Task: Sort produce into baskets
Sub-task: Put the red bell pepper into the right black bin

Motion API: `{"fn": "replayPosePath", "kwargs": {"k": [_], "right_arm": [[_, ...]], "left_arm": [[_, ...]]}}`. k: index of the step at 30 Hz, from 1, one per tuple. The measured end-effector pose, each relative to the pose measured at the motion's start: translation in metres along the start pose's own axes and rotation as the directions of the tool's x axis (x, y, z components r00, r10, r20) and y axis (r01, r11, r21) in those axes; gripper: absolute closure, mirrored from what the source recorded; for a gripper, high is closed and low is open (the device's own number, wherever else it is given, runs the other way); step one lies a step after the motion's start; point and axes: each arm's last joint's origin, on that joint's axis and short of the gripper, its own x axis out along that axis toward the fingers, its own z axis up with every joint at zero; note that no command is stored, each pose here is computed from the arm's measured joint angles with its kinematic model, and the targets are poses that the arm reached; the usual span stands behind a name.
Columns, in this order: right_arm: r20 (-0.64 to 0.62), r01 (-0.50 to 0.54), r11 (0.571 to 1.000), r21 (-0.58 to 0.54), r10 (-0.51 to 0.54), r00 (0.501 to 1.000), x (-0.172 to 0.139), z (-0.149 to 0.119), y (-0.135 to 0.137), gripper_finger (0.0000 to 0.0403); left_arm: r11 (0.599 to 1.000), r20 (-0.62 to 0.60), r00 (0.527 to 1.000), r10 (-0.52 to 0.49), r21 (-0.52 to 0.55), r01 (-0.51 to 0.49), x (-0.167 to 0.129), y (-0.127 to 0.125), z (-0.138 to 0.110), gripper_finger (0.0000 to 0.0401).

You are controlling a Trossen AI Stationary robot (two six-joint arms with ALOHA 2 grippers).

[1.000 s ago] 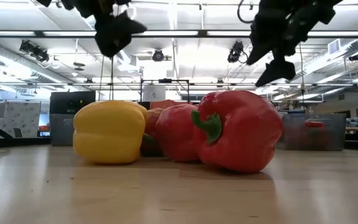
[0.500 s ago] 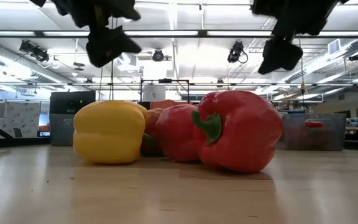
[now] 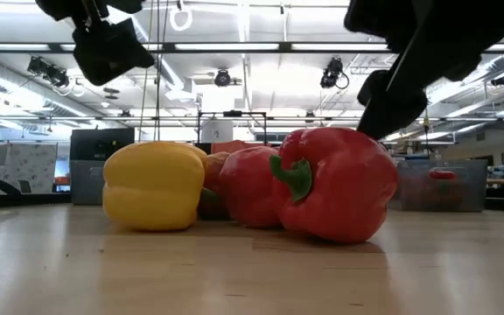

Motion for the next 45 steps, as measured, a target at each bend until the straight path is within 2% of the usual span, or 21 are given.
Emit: {"fn": "replayPosePath", "kwargs": {"k": [3, 6, 14, 17, 23, 28, 30, 33, 36, 39, 41, 43, 45], "right_arm": [[-0.008, 0.001, 0.998, -0.061, -0.001, 1.0, 0.007, 0.007, 0.005, 0.0005], [-0.036, 0.012, 0.987, -0.159, -0.018, 0.999, 0.014, 0.012, 0.008, 0.0004], [-0.081, -0.011, 0.899, -0.438, -0.028, 0.996, 0.027, 0.022, 0.016, 0.0003], [-0.103, -0.023, 0.877, -0.48, -0.03, 0.994, 0.032, 0.022, 0.014, 0.0003], [-0.152, -0.029, 0.852, -0.522, -0.059, 0.987, 0.045, 0.016, 0.007, 0.0003], [-0.157, -0.025, 0.86, -0.51, -0.064, 0.985, 0.046, 0.016, 0.005, 0.0015], [-0.16, -0.03, 0.86, -0.509, -0.06, 0.985, 0.046, 0.016, 0.005, 0.0033], [-0.168, -0.038, 0.883, -0.468, -0.046, 0.985, 0.047, 0.017, 0.003, 0.007], [-0.178, -0.019, 0.92, -0.392, -0.055, 0.982, 0.043, 0.02, -0.003, 0.0085], [-0.2, -0.044, 0.971, -0.235, -0.004, 0.98, 0.03, 0.03, -0.01, 0.0085], [-0.171, -0.042, 0.991, -0.128, 0.019, 0.985, 0.013, 0.043, -0.013, 0.0085], [-0.134, 0.005, 0.997, -0.076, -0.015, 0.991, -0.006, 0.052, -0.018, 0.0085], [-0.103, 0.092, 0.994, -0.062, -0.098, 0.99, -0.026, 0.057, -0.026, 0.0085]], "left_arm": [[0.995, 0.012, 0.999, 0.047, 0.088, -0.048, 0.009, -0.003, -0.007, 0.0159], [0.991, 0.012, 0.999, 0.043, 0.128, -0.044, 0.024, -0.006, -0.014, 0.0159], [0.995, 0.048, 0.999, -0.004, 0.099, -0.001, 0.058, -0.012, -0.024, 0.0159], [0.998, 0.037, 0.999, -0.004, 0.067, 0.002, 0.065, -0.013, -0.025, 0.0159], [0.998, 0.021, 1.0, 0.005, 0.068, -0.006, 0.071, -0.014, -0.027, 0.0159], [0.998, 0.023, 1.0, 0.006, 0.061, -0.008, 0.071, -0.014, -0.026, 0.0159], [0.998, 0.026, 1.0, 0.01, 0.061, -0.012, 0.071, -0.014, -0.026, 0.0159], [0.998, 0.03, 0.999, 0.015, 0.06, -0.016, 0.071, -0.014, -0.026, 0.0159], [0.999, 0.038, 0.999, 0.025, 0.031, -0.026, 0.071, -0.014, -0.026, 0.0159], [0.998, 0.044, 0.999, 0.032, -0.05, -0.029, 0.071, -0.013, -0.025, 0.0159], [0.995, 0.052, 0.998, 0.041, -0.096, -0.036, 0.072, -0.012, -0.022, 0.0159], [0.993, 0.076, 0.996, 0.049, -0.112, -0.04, 0.072, -0.012, -0.016, 0.0159], [0.992, 0.099, 0.993, 0.061, -0.115, -0.049, 0.072, -0.011, -0.009, 0.0159]]}}
